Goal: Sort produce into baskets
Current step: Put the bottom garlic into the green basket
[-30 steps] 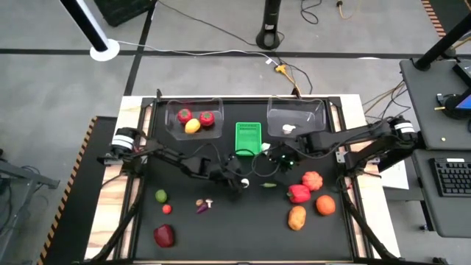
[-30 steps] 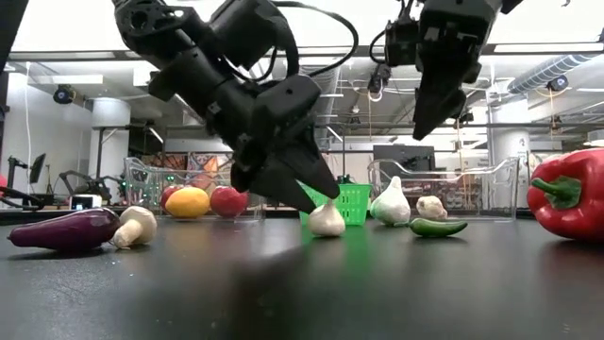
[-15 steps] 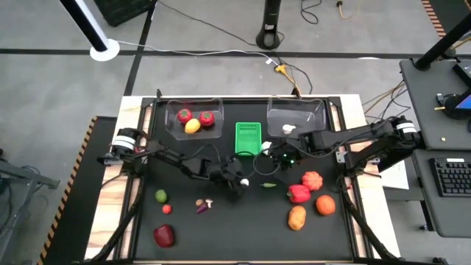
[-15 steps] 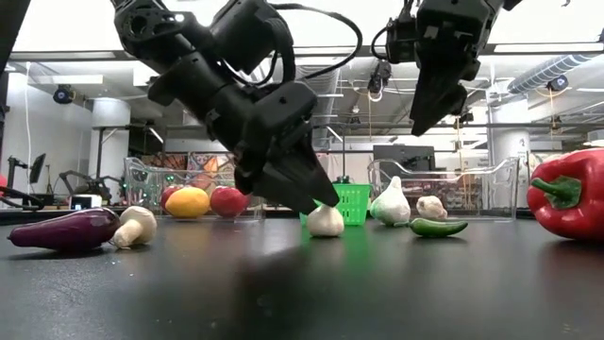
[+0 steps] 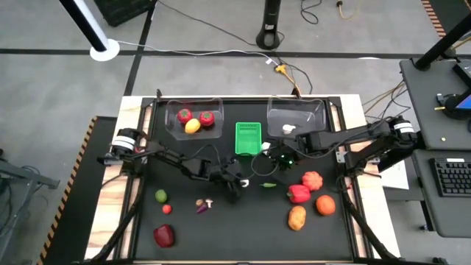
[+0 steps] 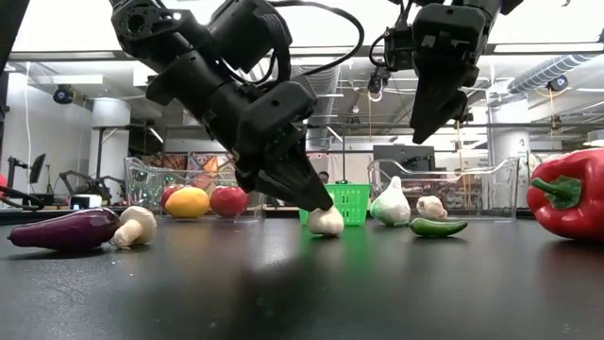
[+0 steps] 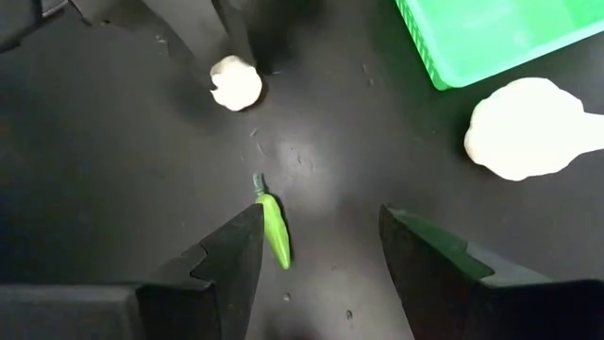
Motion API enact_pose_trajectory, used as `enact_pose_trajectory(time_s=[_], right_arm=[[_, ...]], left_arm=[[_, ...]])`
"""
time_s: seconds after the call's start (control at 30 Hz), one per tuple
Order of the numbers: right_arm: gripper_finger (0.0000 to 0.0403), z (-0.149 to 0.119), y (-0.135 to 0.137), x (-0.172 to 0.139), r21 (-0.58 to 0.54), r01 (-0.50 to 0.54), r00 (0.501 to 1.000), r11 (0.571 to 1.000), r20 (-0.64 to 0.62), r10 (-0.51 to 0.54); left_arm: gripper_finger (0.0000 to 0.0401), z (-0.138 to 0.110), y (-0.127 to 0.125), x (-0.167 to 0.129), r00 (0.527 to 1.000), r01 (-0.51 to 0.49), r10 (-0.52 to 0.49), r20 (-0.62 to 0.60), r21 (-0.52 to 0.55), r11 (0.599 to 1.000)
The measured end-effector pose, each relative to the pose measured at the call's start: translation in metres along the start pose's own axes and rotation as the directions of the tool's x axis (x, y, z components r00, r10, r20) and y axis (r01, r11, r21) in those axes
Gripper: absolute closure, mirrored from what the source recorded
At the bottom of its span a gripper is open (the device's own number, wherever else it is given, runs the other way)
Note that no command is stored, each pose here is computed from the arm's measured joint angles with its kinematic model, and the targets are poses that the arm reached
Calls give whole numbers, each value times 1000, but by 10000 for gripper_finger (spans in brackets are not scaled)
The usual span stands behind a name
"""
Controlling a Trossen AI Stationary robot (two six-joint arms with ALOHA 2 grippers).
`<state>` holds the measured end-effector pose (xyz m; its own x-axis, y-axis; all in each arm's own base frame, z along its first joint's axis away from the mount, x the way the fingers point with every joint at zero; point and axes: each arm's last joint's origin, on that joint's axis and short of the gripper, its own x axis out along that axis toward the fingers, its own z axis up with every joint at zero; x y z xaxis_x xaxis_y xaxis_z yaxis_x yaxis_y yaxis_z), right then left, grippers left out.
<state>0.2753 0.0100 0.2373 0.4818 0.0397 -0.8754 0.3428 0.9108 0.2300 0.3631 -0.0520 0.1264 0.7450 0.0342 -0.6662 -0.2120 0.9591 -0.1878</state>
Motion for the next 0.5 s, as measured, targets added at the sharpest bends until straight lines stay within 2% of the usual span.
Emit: enact_pose_trajectory(time_s=[0.3,0.5], right_arm=[[200,0,0,0,7,0,1000,1000,0,0],[200,0,0,0,7,0,1000,1000,-1,0]], left_arm=[[387,1,0,0,1000,4,-4,11,34,999],[400,1,0,0,1000,4,-4,11,35,999]])
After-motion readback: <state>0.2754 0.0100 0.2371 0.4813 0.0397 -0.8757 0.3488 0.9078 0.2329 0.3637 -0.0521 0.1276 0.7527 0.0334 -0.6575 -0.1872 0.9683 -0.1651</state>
